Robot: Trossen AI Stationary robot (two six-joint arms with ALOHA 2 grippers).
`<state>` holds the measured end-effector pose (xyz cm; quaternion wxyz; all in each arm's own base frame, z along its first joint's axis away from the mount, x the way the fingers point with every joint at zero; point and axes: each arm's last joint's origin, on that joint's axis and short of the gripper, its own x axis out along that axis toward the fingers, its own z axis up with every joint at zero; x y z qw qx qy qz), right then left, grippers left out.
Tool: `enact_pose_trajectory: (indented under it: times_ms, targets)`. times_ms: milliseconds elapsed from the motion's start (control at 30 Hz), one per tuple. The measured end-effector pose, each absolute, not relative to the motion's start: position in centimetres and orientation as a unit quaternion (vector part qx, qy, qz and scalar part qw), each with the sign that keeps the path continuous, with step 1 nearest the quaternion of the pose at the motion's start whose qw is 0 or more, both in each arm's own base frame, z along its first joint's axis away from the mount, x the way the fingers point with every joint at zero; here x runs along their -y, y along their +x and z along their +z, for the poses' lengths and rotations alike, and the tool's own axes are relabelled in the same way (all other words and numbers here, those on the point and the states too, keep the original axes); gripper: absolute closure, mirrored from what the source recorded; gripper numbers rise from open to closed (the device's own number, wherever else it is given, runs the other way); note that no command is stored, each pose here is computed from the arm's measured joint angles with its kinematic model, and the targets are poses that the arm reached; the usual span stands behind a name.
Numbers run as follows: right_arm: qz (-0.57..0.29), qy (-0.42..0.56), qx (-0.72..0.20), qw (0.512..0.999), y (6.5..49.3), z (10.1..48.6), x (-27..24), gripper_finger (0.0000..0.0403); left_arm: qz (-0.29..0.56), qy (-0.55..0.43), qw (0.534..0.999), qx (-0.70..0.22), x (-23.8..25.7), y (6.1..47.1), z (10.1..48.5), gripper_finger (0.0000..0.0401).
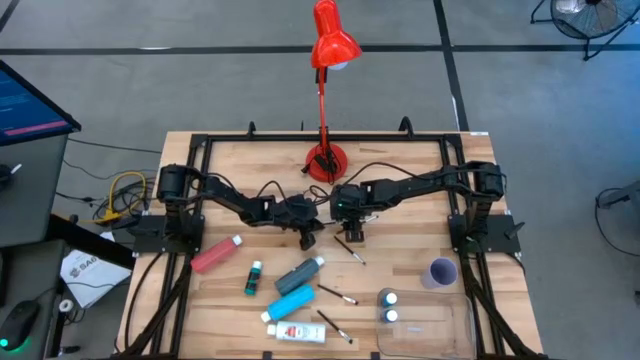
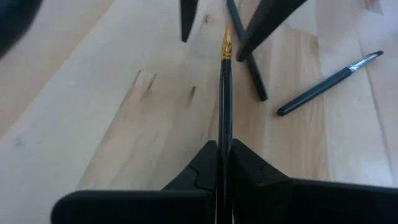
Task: Pick & Place Paint Supplies
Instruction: Put the black gold paint brush into the purple cup
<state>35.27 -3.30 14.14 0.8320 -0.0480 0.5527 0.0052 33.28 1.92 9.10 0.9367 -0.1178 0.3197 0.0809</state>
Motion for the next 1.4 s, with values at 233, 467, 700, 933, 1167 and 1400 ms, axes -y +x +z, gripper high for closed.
enact_pose_trajectory:
  times_ms: [233, 467, 700, 933, 1167, 1400]
  targets:
    - [0.006, -0.048, -0.554, 0.831, 35.25, 14.12, 3.29, 0.0238, 0.084, -0.117, 0.941, -0.307, -1.97, 33.43, 9.29, 0.0401]
    - [0.006, -0.049, -0.554, 0.831, 35.24, 14.11, 3.28, 0.0238, 0.085, -0.117, 0.943, -0.3, -2.01, 33.52, 9.42, 0.0401]
    - [0.006, -0.048, -0.554, 0.831, 35.24, 14.11, 3.28, 0.0278, 0.087, -0.116, 0.944, -0.297, -2.04, 33.55, 9.51, 0.0401]
    - [0.009, -0.049, -0.562, 0.825, 35.06, 14.02, 3.26, 0.0389, 0.089, -0.115, 0.944, -0.295, -2.08, 33.58, 9.56, 0.0401]
    - [0.002, -0.038, -0.566, 0.824, 34.98, 13.98, 3.29, 0.0396, 0.088, -0.115, 0.945, -0.294, -2.1, 33.6, 9.61, 0.0401]
    - [0.0, -0.034, -0.569, 0.822, 34.92, 13.96, 3.21, 0.0398, 0.097, -0.116, 0.944, -0.292, -2.13, 33.61, 9.64, 0.0391]
